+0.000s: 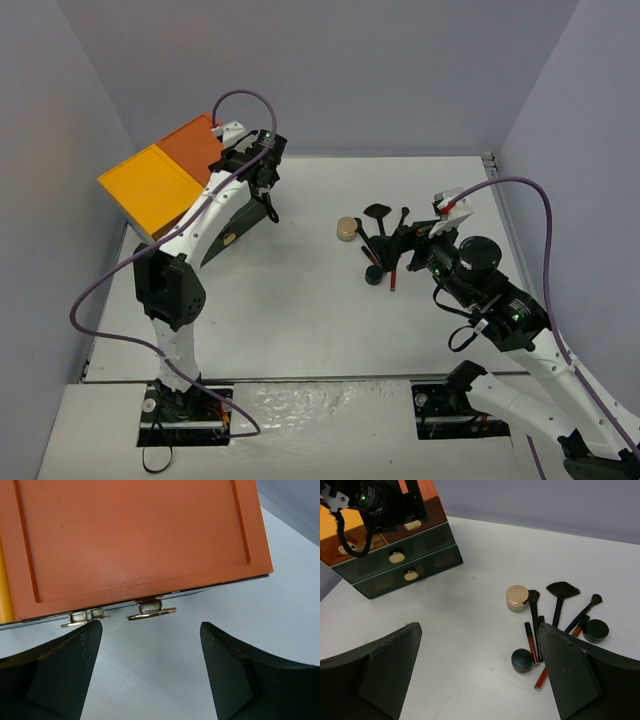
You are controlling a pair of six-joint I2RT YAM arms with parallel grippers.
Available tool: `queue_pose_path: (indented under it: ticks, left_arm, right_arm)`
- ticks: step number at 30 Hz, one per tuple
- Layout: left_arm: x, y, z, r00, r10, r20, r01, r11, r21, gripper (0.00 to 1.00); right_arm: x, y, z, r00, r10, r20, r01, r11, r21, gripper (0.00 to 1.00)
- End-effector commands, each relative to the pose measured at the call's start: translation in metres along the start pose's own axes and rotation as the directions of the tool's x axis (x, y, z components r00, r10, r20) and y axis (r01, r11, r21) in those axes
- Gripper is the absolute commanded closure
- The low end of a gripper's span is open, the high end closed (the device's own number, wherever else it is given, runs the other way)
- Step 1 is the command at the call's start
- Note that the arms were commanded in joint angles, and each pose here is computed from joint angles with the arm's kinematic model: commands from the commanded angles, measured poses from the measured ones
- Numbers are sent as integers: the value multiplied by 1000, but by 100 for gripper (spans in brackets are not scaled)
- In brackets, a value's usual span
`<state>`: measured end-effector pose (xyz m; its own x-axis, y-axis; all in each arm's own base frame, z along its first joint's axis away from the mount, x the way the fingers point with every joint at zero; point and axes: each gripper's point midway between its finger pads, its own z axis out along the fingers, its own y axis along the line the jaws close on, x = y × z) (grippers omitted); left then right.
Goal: Organize the makeup
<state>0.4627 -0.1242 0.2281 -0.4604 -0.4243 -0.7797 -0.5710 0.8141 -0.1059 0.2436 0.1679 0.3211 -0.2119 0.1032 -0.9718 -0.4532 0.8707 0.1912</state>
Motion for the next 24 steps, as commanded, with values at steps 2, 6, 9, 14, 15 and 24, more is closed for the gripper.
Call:
queue_pose_path:
  ticks: [2,6,9,14,15,24]
  left_arm:
    - [-20,0,-3,994,-96,58,99,994,-55,27]
    - [-17,0,1,994,-94,54,98,992,-76,30]
    - [-16,4,3,993,-101,57,106,989,-102,32]
    - [-22,9,4,991,-105,78,114,986,-119,37]
    - [-24,10,5,991,-109,80,118,986,-121,38]
    - [-32,12,7,991,-108,78,117,987,-112,49]
  right_arm:
    - [-14,-3,-7,997,-7,77,7,1000,2,0]
    - [-12,-4,-13,996,-8,85,8,1000,0,0]
    - [-11,-6,-15,996,-9,90,9,1000,1,0]
    - [-8,-7,-17,996,-12,90,11,1000,7,0]
    - [-7,-8,-17,996,-12,87,11,1000,8,0]
    - [-5,-7,-15,997,-17,81,16,1000,2,0]
